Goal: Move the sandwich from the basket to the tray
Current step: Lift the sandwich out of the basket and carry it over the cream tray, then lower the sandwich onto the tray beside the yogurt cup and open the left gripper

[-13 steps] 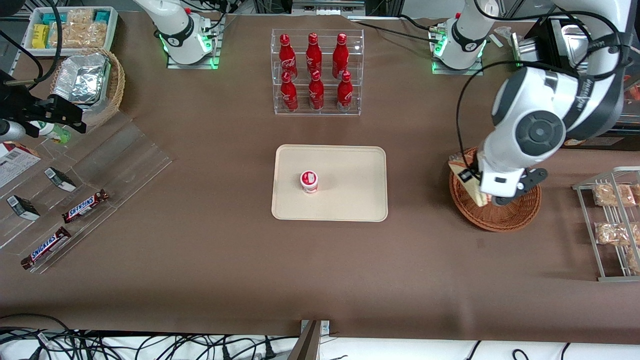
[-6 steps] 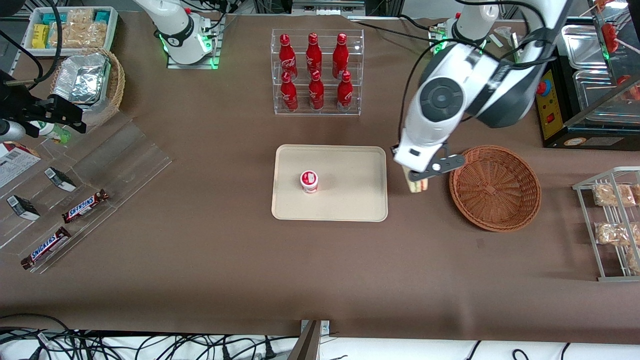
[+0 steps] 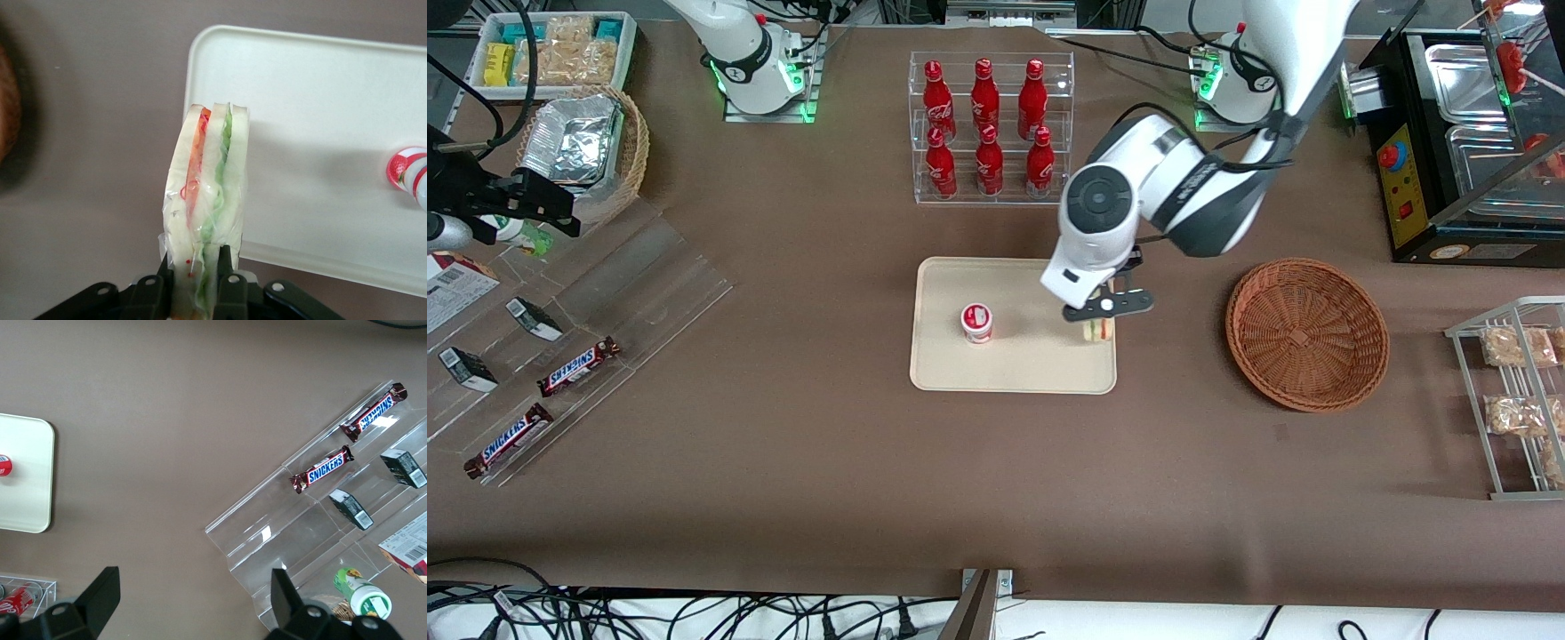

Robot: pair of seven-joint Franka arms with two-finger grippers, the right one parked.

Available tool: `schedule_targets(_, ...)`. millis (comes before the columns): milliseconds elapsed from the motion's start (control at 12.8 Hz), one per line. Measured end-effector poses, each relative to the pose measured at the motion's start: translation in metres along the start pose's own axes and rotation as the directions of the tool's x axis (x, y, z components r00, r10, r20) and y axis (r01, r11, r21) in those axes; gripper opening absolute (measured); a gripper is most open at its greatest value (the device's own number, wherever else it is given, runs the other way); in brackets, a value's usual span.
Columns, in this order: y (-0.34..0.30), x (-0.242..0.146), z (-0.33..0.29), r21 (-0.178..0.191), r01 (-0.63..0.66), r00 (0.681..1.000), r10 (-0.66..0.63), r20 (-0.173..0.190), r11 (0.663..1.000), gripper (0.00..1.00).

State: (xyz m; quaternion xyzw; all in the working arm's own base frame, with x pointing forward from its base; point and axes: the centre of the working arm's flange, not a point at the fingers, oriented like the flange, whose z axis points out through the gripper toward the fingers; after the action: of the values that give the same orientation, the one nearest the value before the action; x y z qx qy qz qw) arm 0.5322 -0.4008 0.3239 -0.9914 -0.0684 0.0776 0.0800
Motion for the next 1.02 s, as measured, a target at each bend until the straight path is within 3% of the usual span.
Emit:
schedule_targets(157,0.022,-0.007,0.021,0.017,-0.009,0.999,0.009,-0.038,1.0,0.27)
schedule_targets(314,0.032,-0.01,0.037,0.041,-0.013,0.998,0.015,-0.053,0.999,0.27)
schedule_targets(549,0.044,-0.005,0.053,0.03,-0.008,0.996,0.011,-0.085,1.0,0.27)
schedule_targets(784,0.046,-0.002,0.065,0.045,0.001,0.995,0.004,-0.097,0.999,0.27)
schedule_targets(1020,0.05,0.001,0.071,0.028,0.013,0.994,-0.01,-0.108,1.0,0.27)
